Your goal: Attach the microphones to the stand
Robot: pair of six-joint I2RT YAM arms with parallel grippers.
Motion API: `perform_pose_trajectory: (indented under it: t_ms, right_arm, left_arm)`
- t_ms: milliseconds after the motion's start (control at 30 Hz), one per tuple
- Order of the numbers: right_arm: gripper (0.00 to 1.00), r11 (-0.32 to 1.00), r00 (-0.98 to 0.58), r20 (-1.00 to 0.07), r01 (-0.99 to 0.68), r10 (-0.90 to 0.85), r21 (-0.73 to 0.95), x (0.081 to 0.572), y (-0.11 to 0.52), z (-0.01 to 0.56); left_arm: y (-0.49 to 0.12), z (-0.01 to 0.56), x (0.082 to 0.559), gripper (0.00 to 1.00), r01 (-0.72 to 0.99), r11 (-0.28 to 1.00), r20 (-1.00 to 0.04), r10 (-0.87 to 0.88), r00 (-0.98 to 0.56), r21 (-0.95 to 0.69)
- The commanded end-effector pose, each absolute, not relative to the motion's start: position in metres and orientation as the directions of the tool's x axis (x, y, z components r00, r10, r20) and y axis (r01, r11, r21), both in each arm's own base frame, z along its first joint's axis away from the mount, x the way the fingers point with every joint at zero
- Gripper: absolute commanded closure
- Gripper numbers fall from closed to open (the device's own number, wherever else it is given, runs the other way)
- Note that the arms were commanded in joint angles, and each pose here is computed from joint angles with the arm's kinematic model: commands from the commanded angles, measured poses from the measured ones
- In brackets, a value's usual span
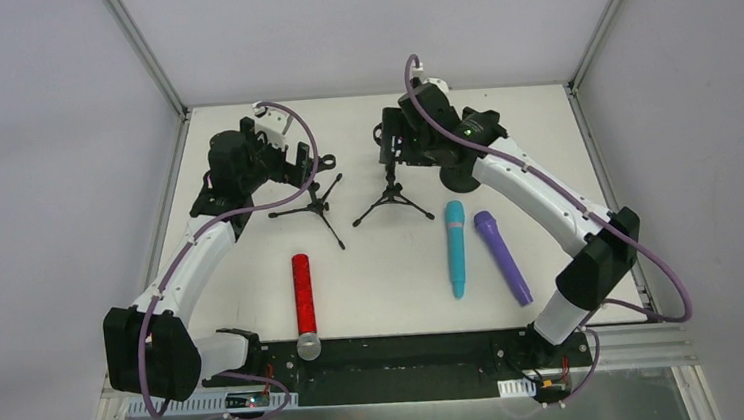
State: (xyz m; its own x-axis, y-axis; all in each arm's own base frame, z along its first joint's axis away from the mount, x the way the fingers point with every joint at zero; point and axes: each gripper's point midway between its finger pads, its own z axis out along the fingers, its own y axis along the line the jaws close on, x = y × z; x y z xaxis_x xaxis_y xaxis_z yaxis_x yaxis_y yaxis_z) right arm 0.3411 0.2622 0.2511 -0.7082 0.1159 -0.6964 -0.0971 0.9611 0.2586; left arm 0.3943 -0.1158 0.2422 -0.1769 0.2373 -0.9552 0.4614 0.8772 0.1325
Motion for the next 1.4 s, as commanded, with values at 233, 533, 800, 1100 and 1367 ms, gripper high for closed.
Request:
perform_pose_trajectory:
  t_ms: [233, 533, 800, 1100, 1367]
  right_arm:
    - [0.09, 0.991, -0.73, -0.682, -0.055, 0.044, 0.123, 0.375, 0.273, 0.232]
    - [0.34, 0.997, -0.738, -0.675, -0.051, 0.006, 0.064, 0.393, 0.28, 0.207]
    - [0.53, 0.994, -0.769, -0.639, -0.066, 0.001, 0.082, 0.395, 0.291, 0.192]
    - [0.78, 0.995, -0.765, -0.644, -0.06, 0.003, 0.076, 0.391, 0.283, 0.194]
    - [0.99, 0.988, -0.78, -0.625, -0.098, -0.004, 0.116, 0.374, 0.282, 0.197]
  left_arm:
    - [-0.12, 0.265, 0.401, 0.01, 0.471, 0.872, -0.969, 0.212, -0.126, 0.13]
    - [-0.121, 0.263, 0.402, 0.01, 0.477, 0.87, -0.968, 0.214, -0.132, 0.127]
    - [-0.12, 0.264, 0.402, 0.01, 0.475, 0.87, -0.968, 0.216, -0.131, 0.13]
    - [-0.121, 0.264, 0.402, 0.01, 0.477, 0.869, -0.968, 0.216, -0.13, 0.13]
    - [-0.121, 0.264, 0.402, 0.01, 0.479, 0.868, -0.968, 0.217, -0.13, 0.13]
